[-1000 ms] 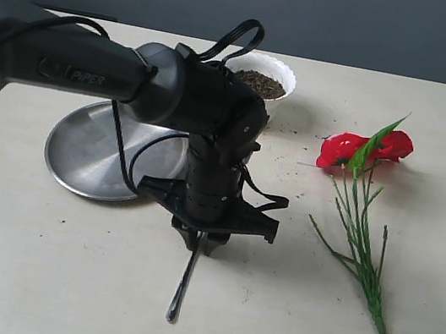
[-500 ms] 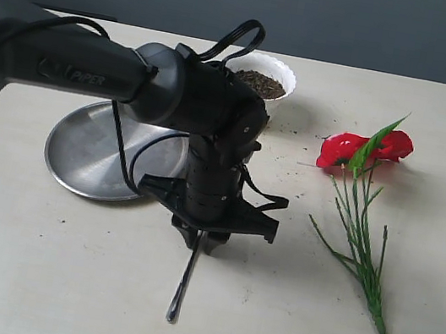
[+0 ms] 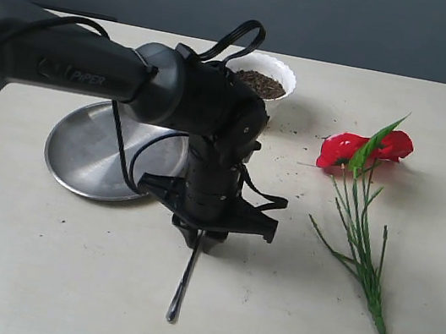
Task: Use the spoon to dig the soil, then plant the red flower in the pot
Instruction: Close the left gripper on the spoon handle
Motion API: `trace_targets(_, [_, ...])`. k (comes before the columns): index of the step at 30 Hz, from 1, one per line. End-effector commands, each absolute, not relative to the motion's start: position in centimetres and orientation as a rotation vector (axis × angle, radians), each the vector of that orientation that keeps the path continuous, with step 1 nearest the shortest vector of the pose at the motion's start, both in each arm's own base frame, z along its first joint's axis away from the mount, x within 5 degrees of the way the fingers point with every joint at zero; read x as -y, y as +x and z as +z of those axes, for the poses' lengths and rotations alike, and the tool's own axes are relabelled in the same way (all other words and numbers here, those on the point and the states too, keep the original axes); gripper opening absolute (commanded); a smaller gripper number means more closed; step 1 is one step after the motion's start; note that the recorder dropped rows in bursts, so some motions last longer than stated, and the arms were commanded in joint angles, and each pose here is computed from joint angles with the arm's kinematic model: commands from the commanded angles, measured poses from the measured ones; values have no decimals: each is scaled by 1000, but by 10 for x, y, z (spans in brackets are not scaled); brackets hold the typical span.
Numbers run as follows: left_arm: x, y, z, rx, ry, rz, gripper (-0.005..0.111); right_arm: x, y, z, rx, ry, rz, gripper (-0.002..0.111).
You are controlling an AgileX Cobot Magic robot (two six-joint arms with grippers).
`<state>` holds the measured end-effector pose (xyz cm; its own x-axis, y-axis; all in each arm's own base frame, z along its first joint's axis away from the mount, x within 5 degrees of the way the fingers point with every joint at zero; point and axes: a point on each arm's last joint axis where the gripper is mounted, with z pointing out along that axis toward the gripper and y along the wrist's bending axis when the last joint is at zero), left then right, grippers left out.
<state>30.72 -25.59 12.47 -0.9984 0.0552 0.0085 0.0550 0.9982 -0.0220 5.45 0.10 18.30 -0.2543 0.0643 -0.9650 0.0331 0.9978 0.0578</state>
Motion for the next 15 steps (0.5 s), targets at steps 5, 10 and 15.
trace_targets(5, [255,305,125,3127,-101,13,18,-1,54,183,-1822,75,26,-1])
trace_targets(10, [255,306,125,3132,-110,4,18,-1,54,183,-1822,75,26,-1])
trace_targets(15, [254,306,125,3131,-112,0,18,-1,54,183,-1822,75,26,-1])
